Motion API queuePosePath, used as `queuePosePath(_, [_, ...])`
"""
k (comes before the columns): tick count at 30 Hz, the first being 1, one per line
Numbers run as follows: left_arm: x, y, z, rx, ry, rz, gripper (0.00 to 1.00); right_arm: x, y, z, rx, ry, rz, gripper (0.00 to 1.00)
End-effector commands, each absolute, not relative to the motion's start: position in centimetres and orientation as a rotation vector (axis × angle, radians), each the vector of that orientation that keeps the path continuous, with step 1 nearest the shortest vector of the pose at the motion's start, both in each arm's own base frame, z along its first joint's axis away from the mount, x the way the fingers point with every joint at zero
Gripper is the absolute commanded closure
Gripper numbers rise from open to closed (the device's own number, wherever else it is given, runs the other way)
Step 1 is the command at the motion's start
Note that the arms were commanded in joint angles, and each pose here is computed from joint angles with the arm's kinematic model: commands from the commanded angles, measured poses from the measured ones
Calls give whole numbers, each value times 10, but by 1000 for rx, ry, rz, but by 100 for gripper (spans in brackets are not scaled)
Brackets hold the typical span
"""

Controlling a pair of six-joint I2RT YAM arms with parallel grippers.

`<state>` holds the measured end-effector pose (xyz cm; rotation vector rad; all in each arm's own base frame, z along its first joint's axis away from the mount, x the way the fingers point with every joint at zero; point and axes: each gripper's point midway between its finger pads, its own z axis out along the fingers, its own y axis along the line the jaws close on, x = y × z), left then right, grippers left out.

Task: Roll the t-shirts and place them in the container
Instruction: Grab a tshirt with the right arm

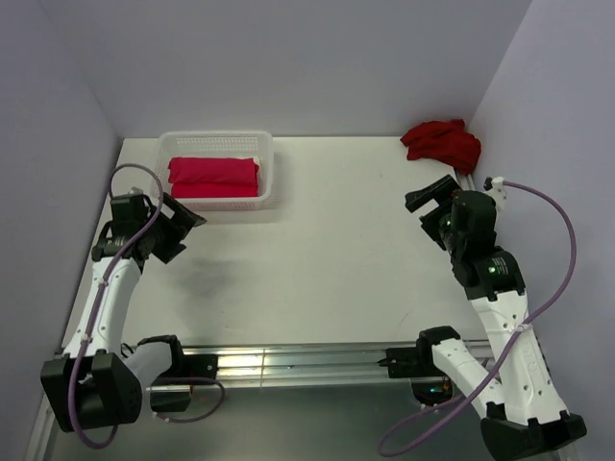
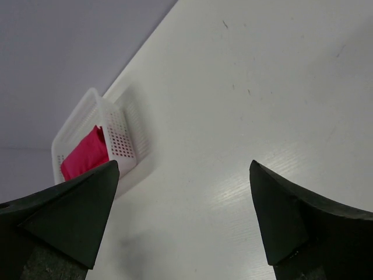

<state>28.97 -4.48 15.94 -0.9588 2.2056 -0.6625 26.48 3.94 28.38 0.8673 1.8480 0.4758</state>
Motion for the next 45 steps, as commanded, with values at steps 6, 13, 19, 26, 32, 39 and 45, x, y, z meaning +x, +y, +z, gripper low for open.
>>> queuePosePath(6, [351,-90,215,-590,2304,-454,1,280,44,273,819,1903,435,0])
queuePosePath(13, [413,-145,212,-358,2443,-346,3,298,58,253,714,2110,381,0])
queuePosePath(19, [447,-176,178,-202,2543,-236,8,313,56,256,644,2113,333,0])
queuePosePath(26, [454,-218,154,-63,2562,-231,10,315,61,258,670,2096,384,0])
queuePosePath(32, [454,-226,118,-35,2619,-160,22,313,63,259,694,2070,419,2])
queuePosePath(39, [469,-191,82,-72,2645,81,72,326,55,257,708,2069,355,10])
queuePosePath(45, [493,-126,67,-189,2658,158,100,353,41,264,742,2011,322,18])
